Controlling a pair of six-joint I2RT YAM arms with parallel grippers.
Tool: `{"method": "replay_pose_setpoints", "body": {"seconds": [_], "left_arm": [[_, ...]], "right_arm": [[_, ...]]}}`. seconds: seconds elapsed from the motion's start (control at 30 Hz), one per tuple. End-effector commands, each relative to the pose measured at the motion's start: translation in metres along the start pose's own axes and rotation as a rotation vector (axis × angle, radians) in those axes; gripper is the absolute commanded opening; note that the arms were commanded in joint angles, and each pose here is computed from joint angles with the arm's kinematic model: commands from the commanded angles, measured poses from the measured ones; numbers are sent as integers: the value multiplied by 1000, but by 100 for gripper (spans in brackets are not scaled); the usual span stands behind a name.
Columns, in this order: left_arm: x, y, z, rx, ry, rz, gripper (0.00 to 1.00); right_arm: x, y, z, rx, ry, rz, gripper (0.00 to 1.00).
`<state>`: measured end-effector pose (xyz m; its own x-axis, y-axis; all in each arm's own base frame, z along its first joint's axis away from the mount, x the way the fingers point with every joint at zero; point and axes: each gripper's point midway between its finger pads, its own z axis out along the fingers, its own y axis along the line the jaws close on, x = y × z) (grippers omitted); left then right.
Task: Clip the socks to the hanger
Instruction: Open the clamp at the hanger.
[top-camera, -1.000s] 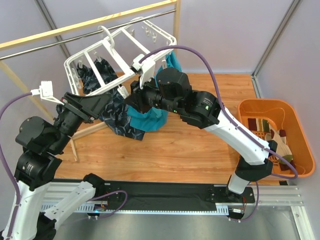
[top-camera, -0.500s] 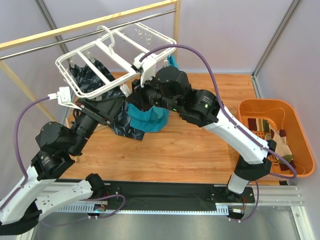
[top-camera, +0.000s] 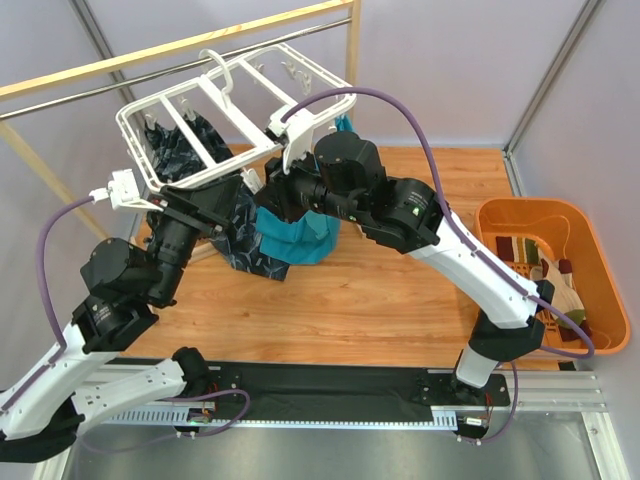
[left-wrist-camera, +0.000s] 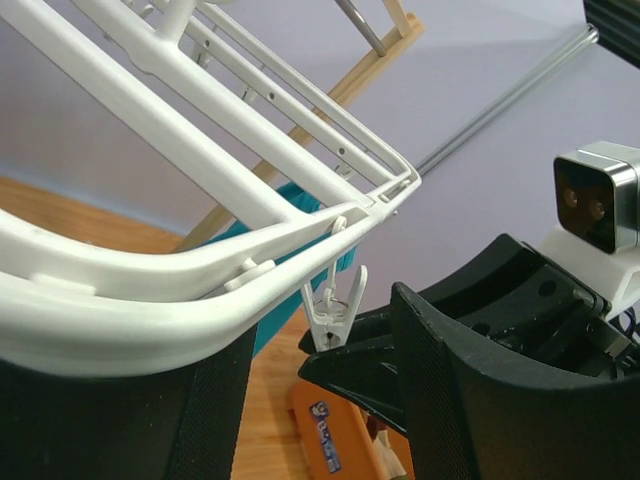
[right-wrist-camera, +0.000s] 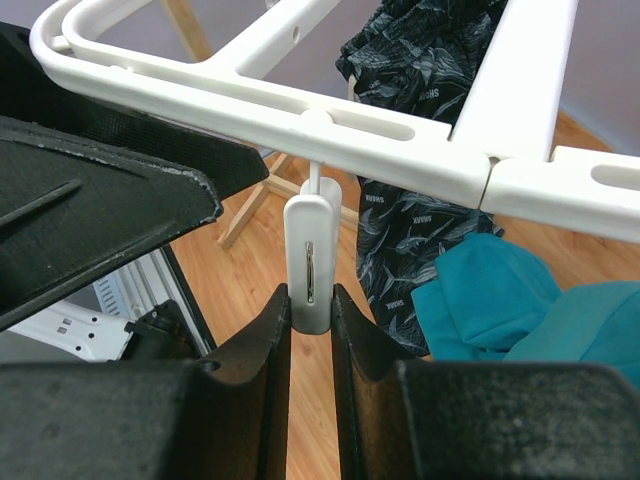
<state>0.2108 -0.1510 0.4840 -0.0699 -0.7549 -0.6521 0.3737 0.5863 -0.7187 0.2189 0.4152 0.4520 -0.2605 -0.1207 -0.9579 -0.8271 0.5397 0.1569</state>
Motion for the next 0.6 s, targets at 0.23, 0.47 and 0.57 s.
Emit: {"method": "replay_pose_setpoints", "body": {"seconds": [0.23,0.47,0.57], "left_arm": [[2,-17,12,5,26,-51,60],[0,-22,11,16,47,-42,60],[3,-28,12,28,74,-20,60]], "right_arm": [[-20,7,-23,-40,-40,-15,0],[-18,8,-25,-47,-31,-28,0],[-14,14,-23,-84,-10,-40,0]]}}
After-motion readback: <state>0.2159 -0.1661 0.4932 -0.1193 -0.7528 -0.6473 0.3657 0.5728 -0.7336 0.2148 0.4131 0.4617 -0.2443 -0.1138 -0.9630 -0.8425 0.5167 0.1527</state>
